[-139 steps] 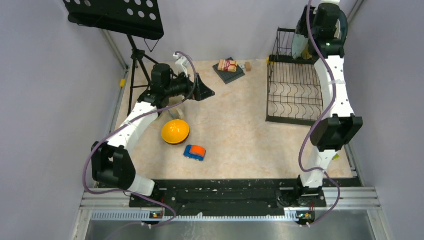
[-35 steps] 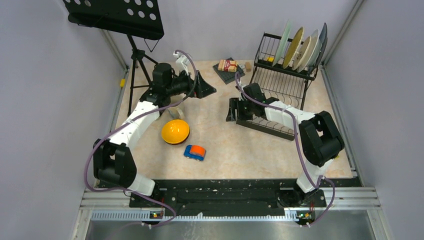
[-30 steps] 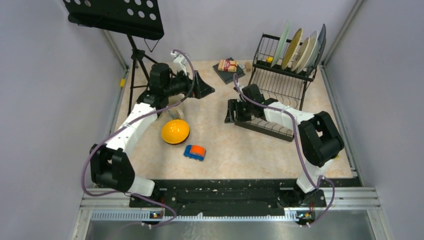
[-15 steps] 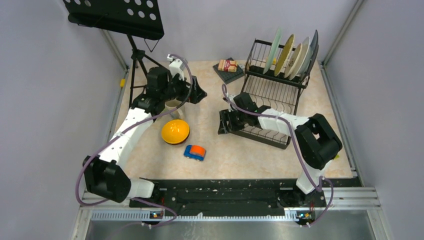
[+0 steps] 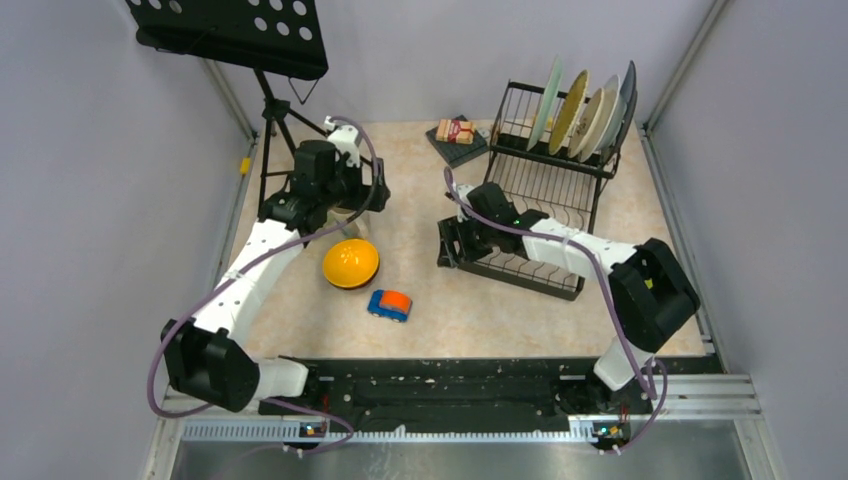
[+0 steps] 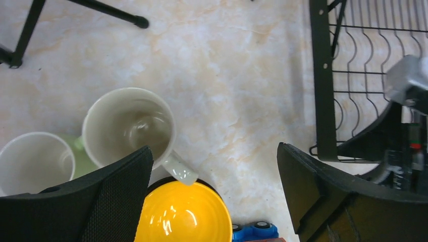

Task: Load the mixed dishes into the dish rack
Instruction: Move the dish rack to the center of the board.

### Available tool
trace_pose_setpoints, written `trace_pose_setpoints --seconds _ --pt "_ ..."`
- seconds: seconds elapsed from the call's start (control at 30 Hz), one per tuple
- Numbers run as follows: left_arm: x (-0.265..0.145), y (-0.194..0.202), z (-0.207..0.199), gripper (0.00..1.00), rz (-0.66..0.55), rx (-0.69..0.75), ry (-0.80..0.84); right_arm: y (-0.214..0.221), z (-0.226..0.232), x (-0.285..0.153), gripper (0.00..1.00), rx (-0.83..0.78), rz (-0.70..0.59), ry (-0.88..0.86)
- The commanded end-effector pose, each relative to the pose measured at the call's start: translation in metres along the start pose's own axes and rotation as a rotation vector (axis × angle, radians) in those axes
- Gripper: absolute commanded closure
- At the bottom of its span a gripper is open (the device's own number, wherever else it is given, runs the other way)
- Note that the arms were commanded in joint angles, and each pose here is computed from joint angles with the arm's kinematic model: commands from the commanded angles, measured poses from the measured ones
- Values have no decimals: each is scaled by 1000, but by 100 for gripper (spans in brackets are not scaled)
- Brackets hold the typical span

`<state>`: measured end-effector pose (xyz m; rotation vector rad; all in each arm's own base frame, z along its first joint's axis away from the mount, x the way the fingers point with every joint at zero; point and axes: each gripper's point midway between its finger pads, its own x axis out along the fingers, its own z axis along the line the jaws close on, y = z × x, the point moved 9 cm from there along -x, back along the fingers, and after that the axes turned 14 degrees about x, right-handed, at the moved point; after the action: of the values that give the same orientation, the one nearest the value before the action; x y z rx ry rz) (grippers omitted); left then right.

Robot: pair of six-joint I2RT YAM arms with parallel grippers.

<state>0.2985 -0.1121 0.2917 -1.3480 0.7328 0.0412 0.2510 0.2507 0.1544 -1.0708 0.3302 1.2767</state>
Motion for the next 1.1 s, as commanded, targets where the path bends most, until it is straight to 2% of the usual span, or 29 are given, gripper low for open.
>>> trace_pose_setpoints --seconds 0.0,0.1,0.23,0.43,0.57,0.7,0.87,1.07 --pt "-10 -6 8 5 -13 0 -111 -25 25 -18 34 -45 -113 -42" --pt "-8 -2 12 5 11 -15 -168 -21 22 -16 34 -22 -112 -28" --pt "-5 8 19 5 60 -39 -260 -19 23 -27 34 12 -188 -42" --pt "0 19 31 1 109 -118 -418 -22 38 -52 34 -82 -194 -149" --pt "5 25 38 1 142 -194 -484 -11 48 -56 34 -83 -117 -286" --pt "8 31 43 1 148 -249 -460 9 48 -44 34 -14 -31 -359" --pt "12 37 46 1 155 -266 -434 28 43 -32 34 26 20 -323" --pt "17 39 47 4 162 -278 -401 34 14 -20 33 56 -17 -62"
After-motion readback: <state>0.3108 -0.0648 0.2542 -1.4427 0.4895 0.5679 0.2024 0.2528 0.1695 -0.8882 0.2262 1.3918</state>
